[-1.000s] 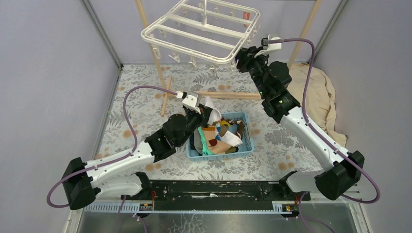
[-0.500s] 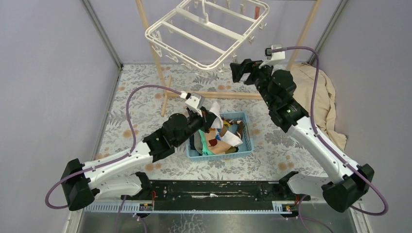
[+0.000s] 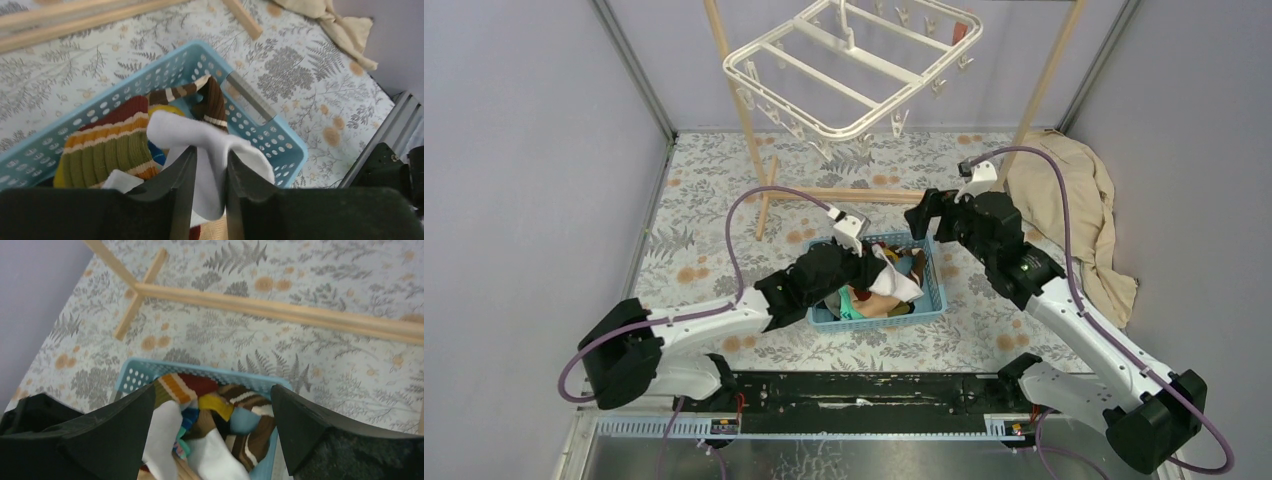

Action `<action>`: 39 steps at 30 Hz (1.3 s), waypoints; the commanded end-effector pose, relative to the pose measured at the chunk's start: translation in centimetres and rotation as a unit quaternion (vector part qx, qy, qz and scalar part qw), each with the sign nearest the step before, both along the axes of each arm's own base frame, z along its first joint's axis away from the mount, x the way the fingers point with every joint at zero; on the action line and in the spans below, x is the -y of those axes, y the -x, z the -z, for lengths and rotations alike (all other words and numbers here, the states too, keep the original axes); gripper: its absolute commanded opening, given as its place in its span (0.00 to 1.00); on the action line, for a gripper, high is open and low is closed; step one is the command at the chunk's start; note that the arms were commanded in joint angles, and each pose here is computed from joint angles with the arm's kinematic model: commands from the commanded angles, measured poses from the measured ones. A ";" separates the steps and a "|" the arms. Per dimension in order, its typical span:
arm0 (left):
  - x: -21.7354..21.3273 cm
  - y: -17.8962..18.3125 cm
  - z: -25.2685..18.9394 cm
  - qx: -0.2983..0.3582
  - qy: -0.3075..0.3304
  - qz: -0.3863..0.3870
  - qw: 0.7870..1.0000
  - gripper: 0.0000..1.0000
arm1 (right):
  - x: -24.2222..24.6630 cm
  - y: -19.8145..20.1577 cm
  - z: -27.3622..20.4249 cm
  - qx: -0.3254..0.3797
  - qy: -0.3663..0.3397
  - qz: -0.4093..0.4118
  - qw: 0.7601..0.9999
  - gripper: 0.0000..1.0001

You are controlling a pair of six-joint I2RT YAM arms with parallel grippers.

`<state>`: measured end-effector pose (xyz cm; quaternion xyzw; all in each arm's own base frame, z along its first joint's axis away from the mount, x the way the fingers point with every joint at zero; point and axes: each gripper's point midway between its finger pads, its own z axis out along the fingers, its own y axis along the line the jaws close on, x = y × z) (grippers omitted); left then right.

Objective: Remove the socks clipped to the hanger
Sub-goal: Place the sock in the bin, then move the bin to the center of the board.

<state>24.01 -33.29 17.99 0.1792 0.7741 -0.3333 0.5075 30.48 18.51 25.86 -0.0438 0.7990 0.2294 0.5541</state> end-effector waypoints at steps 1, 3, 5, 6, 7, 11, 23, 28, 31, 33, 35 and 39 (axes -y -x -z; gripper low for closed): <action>1.7 -1.1 -1.3 0.029 0.040 -0.002 0.999 0.36 | -0.9 1.8 0.9 -0.039 -0.014 -0.038 0.998 0.91; 2.2 -1.6 -1.1 0.033 0.033 -0.002 0.999 0.45 | -1.3 2.4 1.4 -0.054 -0.014 -0.052 0.997 0.91; 2.6 -2.2 -0.9 0.033 0.023 -0.006 0.999 0.61 | -1.4 2.8 1.8 -0.068 -0.010 -0.061 0.996 0.91; 2.6 -2.4 -0.9 0.033 0.019 -0.008 0.999 0.74 | -1.4 3.0 2.0 -0.075 -0.009 -0.064 0.995 0.91; 2.6 -2.6 -0.9 0.034 0.015 -0.010 0.999 0.83 | -1.5 3.1 2.3 -0.081 -0.005 -0.066 0.994 0.91; 2.0 -2.8 -2.8 0.044 0.007 -0.019 0.999 0.99 | -1.8 3.8 3.2 -0.111 0.003 -0.084 0.990 0.89; -5.5 -1.0 -9.6 0.057 0.017 -0.103 0.993 0.99 | -7.6 6.4 8.4 -0.156 0.070 -0.169 0.970 0.82; -9.3 0.2 -8.1 0.040 0.007 -0.143 0.989 0.99 | -8.5 6.4 12.4 -0.165 0.116 -0.145 0.969 0.81; -11.5 1.0 -6.9 0.031 0.013 -0.168 0.985 0.99 | -9.1 6.5 15.4 -0.178 0.143 -0.140 0.963 0.81; -12.8 1.4 -6.1 0.027 0.015 -0.183 0.983 0.99 | -9.5 6.6 17.6 -0.191 0.154 -0.139 0.959 0.81; -13.8 1.6 -5.5 0.025 0.016 -0.197 0.980 0.99 | -9.8 6.5 20.0 -0.211 0.166 -0.133 0.954 0.81; -15.3 1.9 -4.7 0.021 0.012 -0.219 0.975 0.99 | -9.1 5.5 24.4 -0.242 0.197 -0.080 0.947 0.81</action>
